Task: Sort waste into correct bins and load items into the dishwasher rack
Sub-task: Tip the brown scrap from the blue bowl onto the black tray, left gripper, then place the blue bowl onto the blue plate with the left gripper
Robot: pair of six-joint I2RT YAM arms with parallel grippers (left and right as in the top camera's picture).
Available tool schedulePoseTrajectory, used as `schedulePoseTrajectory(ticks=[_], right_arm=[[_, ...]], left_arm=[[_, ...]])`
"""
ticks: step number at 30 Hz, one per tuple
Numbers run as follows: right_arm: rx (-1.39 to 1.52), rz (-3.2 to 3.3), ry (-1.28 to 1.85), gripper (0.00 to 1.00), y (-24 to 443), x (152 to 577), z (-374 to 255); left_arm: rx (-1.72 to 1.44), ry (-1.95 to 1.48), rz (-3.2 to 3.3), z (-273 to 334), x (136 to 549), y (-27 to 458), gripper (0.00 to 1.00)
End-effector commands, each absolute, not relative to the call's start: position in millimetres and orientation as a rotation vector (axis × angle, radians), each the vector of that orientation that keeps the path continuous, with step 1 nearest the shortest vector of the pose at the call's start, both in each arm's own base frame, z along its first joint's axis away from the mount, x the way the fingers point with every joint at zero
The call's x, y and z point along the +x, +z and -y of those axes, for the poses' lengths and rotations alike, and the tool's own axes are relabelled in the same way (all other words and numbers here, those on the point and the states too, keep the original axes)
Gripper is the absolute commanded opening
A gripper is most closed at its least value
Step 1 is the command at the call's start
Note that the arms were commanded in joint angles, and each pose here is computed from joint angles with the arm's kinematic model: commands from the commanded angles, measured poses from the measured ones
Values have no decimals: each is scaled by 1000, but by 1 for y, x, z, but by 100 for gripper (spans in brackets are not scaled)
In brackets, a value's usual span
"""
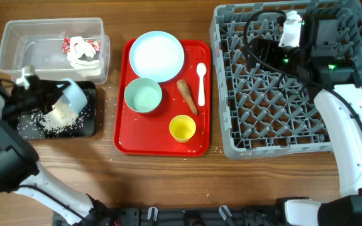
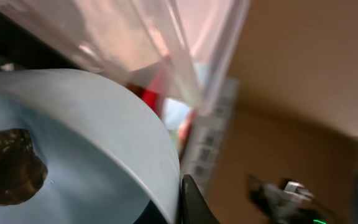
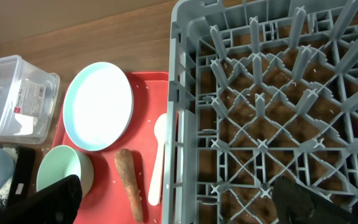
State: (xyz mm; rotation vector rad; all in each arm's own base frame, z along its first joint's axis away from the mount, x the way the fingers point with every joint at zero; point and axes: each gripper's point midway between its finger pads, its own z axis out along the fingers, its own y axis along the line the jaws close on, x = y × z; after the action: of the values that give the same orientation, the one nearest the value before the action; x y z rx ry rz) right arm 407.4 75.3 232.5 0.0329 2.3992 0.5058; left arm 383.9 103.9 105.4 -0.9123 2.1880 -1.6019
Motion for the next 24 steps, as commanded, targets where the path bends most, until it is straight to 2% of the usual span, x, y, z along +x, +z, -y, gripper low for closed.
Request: schedulePoseTrajectory(ticks=[1,7,17,21,24], right_arm=[[27,-2394,530,100,236,409,-80],[27,-2394,531,100,236,409,-80],[28,-2394,531,100,236,409,-80],[28,-2394,531,100,236,409,-80],[28,-2395,531,100,236,409,-80]], left_arm=[[-863,-1882,-1836,-112,389,148,4],[-1107,-2045,-1739,-115,385,157,4],[-1257,-2122,-1707,-114,384,158,4],[-1207,-2083,-1758,-108,383,158,4],[-1058,-2003,-1883,-83,381,180,4]])
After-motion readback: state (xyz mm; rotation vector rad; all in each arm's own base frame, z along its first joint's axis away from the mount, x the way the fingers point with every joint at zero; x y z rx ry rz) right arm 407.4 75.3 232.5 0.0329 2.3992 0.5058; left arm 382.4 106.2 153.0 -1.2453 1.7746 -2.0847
